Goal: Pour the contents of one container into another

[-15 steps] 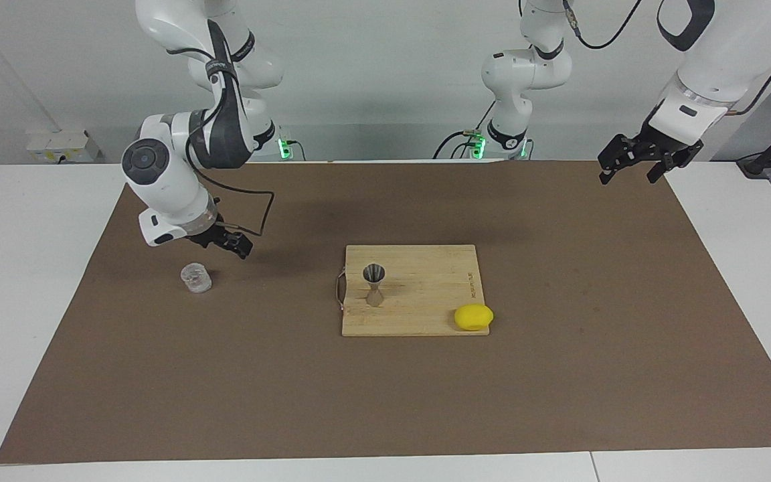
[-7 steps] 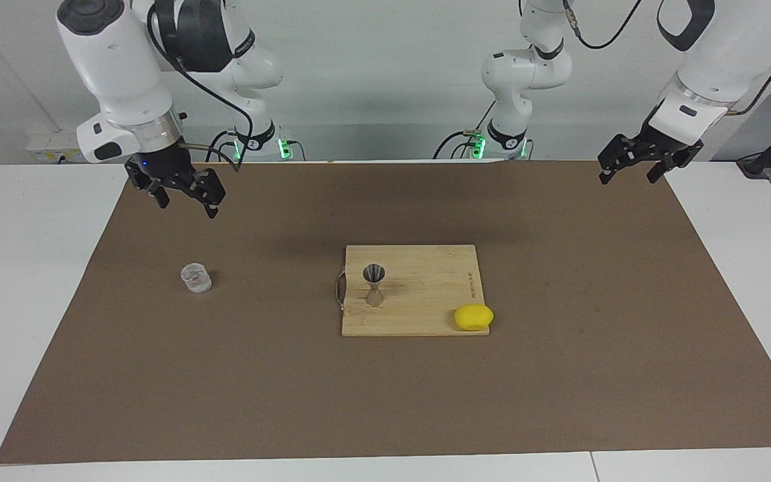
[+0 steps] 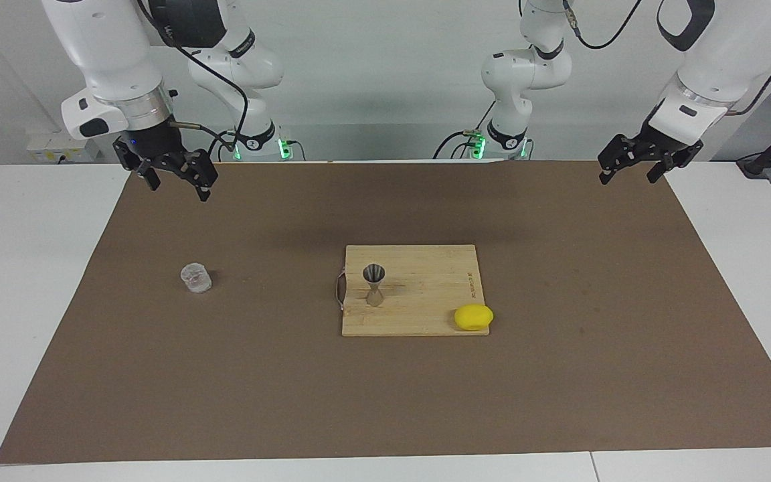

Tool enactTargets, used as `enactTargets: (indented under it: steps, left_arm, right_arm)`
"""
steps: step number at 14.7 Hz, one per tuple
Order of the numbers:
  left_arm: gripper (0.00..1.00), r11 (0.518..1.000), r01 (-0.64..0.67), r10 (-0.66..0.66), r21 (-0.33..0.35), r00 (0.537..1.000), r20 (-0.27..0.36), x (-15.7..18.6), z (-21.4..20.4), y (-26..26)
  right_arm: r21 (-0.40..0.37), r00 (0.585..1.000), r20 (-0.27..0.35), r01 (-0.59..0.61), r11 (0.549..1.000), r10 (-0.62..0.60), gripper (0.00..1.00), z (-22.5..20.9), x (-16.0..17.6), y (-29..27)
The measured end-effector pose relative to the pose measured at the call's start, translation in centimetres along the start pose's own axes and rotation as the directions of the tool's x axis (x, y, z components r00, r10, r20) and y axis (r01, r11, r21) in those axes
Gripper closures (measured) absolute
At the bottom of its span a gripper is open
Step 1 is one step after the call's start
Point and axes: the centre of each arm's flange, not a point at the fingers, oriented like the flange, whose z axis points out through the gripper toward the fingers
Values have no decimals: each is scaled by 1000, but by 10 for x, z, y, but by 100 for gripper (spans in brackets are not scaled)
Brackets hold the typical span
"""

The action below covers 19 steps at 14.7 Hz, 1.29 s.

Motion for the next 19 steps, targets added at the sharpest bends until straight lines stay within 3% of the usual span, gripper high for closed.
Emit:
enactTargets:
  steps: [19]
  left_arm:
    - [0, 1000, 0, 0, 0, 1000, 0, 0, 0, 0]
  right_arm:
    - [24, 1000, 3, 6, 1000, -6, 0, 9, -3, -4]
